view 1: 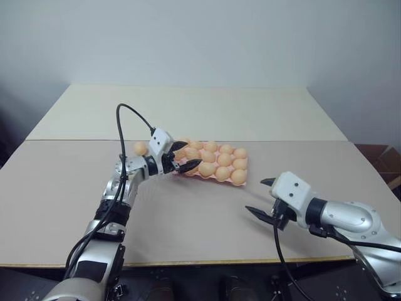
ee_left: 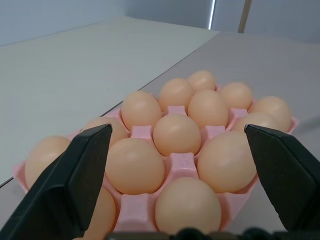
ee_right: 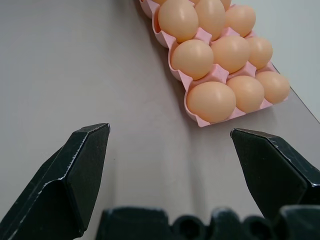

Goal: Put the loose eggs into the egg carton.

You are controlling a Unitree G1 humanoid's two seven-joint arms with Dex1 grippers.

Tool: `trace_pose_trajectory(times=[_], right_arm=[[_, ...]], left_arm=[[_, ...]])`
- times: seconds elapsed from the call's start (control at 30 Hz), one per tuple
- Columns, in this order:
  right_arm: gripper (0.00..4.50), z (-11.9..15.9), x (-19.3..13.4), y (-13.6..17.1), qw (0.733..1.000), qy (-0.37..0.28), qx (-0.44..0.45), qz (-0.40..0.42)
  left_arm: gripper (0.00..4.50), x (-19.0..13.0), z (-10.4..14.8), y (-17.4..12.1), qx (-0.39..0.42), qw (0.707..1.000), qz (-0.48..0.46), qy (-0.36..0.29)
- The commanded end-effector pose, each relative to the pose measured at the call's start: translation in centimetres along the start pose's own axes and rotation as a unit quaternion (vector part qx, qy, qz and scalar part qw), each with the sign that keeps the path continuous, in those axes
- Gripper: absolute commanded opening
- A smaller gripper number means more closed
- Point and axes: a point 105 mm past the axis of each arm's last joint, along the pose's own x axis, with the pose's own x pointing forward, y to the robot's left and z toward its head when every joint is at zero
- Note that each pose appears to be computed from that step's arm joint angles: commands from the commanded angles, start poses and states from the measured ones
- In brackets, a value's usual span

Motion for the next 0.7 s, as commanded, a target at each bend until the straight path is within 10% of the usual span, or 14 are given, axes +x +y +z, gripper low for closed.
trace_pose_trajectory(times=[0.03, 0.7], right_arm=[[4.50, 0.8, -0.4, -0.5, 1.000, -0.012, -0.012, -0.009], [4.50, 0.8, 1.0, -0.9, 0.999, -0.021, -0.022, 0.032]], left_arm=[[4.46, -1.4, 2.0, 0.7, 0.030, 0.999, 0.014, -0.027], [4.46, -20.9, 2.9, 3.4, 0.026, 0.961, 0.262, 0.087]])
